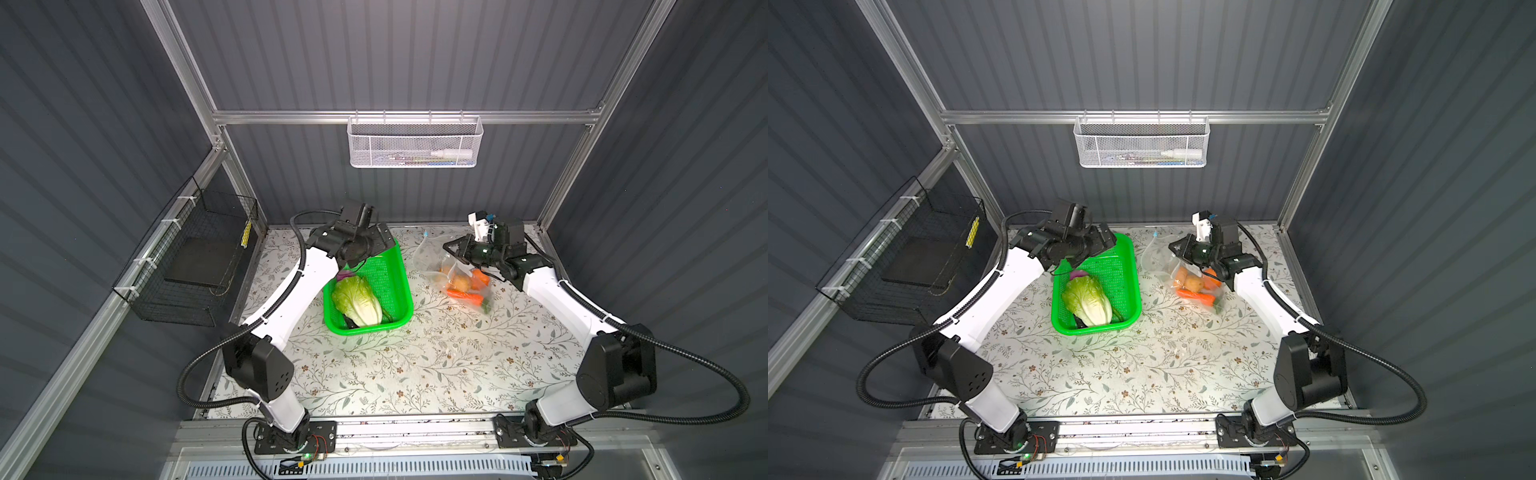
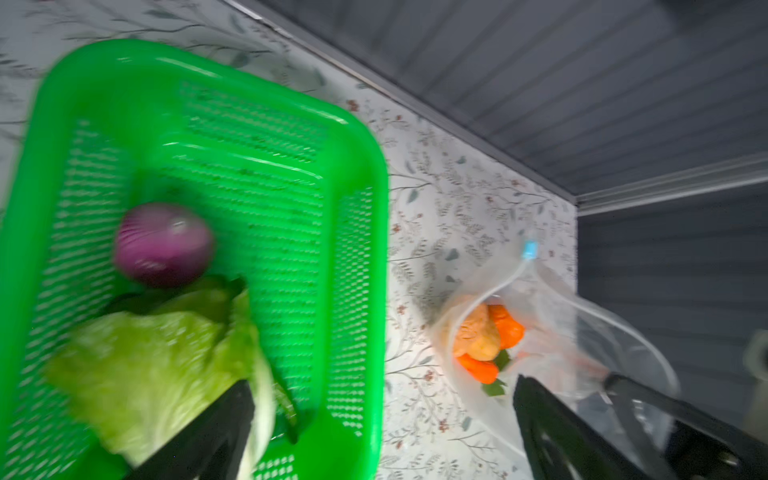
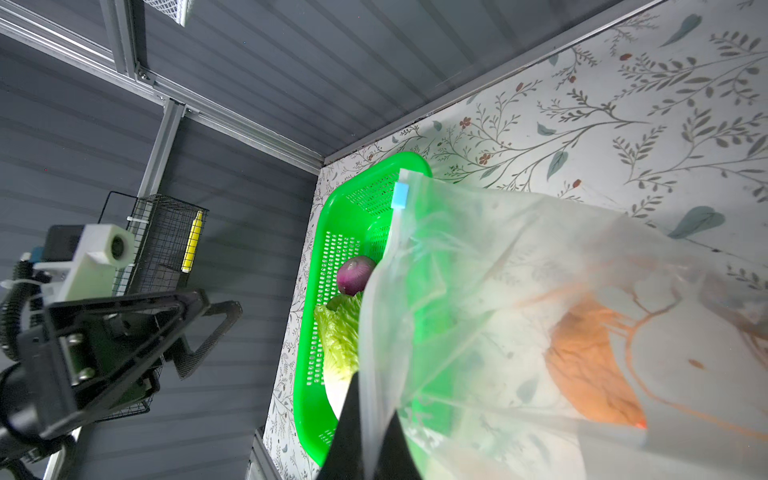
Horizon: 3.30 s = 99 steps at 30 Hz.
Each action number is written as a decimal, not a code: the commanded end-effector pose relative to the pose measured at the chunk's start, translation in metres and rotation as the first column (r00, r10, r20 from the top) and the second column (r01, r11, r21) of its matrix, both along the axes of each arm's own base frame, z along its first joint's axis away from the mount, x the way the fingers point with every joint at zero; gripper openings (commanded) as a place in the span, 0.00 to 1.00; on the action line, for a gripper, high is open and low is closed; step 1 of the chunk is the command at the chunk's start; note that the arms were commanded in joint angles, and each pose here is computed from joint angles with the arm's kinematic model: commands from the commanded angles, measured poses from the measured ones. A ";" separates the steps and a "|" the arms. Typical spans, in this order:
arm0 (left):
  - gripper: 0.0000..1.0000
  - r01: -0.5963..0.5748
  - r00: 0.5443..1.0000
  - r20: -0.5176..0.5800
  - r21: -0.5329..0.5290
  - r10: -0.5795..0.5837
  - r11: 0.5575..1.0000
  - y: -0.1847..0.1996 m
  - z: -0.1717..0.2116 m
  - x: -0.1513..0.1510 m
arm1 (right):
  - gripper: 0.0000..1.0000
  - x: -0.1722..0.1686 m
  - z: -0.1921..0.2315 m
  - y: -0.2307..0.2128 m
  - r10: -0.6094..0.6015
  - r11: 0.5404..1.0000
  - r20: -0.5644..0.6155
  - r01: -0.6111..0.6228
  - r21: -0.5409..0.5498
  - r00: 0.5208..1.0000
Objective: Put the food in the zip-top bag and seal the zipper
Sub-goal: 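Move the left gripper back over the green basket, then lower the left gripper into the basket over the dark wrapped eggplant, then close the left gripper on the dark eggplant and lift it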
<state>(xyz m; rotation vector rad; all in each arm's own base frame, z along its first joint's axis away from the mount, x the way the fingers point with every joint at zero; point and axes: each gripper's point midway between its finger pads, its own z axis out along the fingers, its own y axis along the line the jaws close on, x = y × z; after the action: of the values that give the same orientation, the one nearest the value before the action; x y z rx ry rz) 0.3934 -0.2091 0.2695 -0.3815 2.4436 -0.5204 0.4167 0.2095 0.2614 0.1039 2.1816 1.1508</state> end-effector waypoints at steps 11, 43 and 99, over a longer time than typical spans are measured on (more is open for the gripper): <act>1.00 -0.205 0.919 -0.290 0.226 0.267 0.952 0.062 -0.112 -0.073 | 0.00 0.005 -0.004 -0.001 0.002 1.000 -0.017 -0.003 -0.016 1.000; 1.00 0.115 0.985 -0.136 0.080 -0.103 0.990 -0.061 -0.130 0.039 | 0.00 0.004 0.001 -0.012 -0.037 0.999 0.003 0.037 -0.037 0.999; 0.56 -0.032 0.882 -0.409 0.443 0.233 0.896 0.088 -0.234 -0.056 | 0.00 0.011 -0.001 -0.012 -0.029 0.999 -0.028 0.028 -0.029 0.999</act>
<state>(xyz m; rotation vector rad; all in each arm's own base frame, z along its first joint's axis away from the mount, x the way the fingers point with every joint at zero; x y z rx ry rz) 0.3355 -0.1264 0.0465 -0.5390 2.8511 0.1643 0.4250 0.1997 0.2522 0.1461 2.2249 1.1184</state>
